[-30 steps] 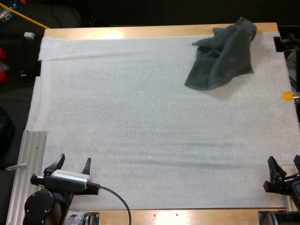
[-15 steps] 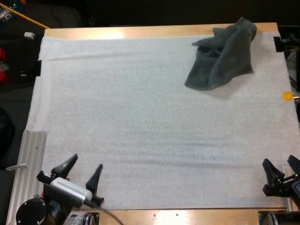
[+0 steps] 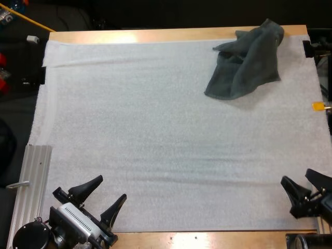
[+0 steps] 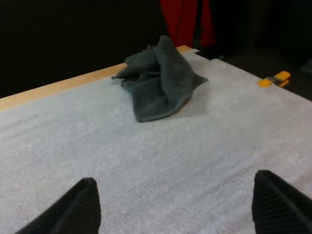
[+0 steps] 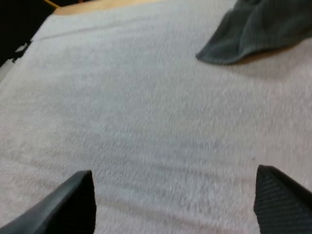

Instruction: Pick towel from pile, fold and stack

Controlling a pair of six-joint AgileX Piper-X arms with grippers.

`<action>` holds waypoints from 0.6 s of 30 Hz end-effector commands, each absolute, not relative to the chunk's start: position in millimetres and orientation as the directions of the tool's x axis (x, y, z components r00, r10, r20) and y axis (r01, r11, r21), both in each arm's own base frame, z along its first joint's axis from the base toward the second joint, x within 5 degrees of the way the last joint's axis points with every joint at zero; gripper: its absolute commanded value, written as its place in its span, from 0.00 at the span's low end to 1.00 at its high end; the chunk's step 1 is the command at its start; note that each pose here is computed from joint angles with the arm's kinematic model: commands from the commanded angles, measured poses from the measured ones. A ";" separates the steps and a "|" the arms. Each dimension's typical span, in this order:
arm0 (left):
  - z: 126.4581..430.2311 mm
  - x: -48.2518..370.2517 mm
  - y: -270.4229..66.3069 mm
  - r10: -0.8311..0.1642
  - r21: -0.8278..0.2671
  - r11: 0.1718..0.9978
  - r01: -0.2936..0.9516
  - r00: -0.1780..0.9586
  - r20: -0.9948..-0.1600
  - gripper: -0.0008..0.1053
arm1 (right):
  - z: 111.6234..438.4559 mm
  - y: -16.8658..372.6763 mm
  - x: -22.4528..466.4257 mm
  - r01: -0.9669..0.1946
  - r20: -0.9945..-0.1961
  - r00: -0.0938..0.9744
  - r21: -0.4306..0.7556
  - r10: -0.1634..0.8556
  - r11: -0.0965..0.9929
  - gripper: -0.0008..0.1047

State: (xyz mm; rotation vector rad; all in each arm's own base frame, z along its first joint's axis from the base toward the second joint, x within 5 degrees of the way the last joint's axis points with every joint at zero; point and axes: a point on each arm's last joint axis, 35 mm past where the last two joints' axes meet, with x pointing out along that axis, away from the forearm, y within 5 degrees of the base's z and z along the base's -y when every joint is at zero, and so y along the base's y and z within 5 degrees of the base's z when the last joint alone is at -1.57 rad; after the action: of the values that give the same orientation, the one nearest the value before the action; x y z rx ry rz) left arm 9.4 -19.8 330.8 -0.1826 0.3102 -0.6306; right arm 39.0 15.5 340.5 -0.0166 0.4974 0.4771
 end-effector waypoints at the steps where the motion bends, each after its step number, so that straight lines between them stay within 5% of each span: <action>1: 333.2 9.1 -20.2 -0.617 -0.269 0.782 0.562 0.756 -0.216 0.60 | 343.3 15.6 46.2 -0.438 -0.463 0.771 0.112 0.437 0.892 0.63; 10: 333.2 9.1 -20.2 -0.617 -0.272 0.782 0.561 0.756 -0.216 0.60 | 339.9 14.8 126.0 -0.318 -0.516 0.760 0.236 0.396 0.918 0.63; 18: 333.2 9.1 -20.2 -0.617 -0.287 0.781 0.555 0.756 -0.216 0.60 | 320.7 31.5 200.4 -0.262 -0.532 0.708 0.412 0.464 0.873 0.63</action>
State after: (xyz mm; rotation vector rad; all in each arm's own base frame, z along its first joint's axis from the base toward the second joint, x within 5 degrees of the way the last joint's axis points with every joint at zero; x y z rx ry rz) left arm 9.4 -19.8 330.8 -0.2063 0.3181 -0.6270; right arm 199.2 29.8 313.8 0.3146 0.7051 0.3901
